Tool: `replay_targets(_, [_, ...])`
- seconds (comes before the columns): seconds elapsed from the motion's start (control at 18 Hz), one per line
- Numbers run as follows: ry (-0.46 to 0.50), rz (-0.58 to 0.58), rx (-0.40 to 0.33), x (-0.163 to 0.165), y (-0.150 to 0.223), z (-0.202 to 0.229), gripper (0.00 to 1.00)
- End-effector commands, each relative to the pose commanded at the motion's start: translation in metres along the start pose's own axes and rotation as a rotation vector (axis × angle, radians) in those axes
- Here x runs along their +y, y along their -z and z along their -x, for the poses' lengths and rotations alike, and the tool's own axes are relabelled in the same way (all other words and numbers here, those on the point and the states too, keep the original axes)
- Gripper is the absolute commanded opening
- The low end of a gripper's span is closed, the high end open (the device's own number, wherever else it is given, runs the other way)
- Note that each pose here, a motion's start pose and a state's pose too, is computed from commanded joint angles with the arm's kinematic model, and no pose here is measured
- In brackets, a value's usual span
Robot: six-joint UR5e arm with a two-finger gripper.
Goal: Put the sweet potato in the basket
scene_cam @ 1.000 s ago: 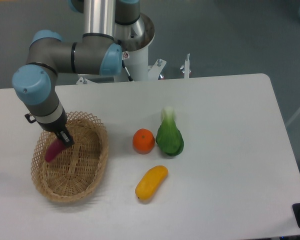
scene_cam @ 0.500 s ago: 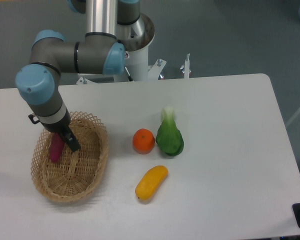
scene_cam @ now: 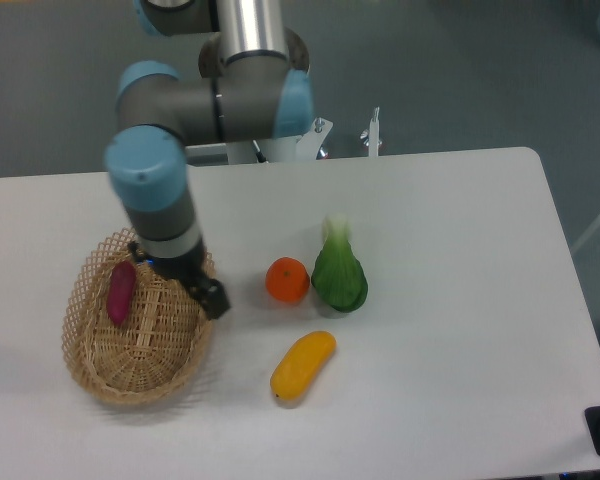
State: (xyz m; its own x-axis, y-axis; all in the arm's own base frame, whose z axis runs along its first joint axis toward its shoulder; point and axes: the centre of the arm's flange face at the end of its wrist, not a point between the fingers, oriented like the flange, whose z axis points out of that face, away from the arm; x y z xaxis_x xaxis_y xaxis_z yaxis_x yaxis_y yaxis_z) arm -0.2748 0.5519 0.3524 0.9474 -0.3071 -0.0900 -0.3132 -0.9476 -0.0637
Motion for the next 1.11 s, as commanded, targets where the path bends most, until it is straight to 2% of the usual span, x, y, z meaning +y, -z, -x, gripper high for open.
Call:
replay_targets(0.17, [0.018, 0.008, -0.009, 0.045, 0.001, 0.042, 1.00])
replay_targets(0.44, [0.014, 0.033, 0.000, 0.144, -0.007, 0.103, 1.00])
replay_targets(0.83, [-0.064, 0.046, -0.013, 0.240, 0.000, 0.151, 1.00])
replay_targets(1.11, [-0.095, 0.048, -0.018, 0.291, -0.002, 0.175, 1.00])
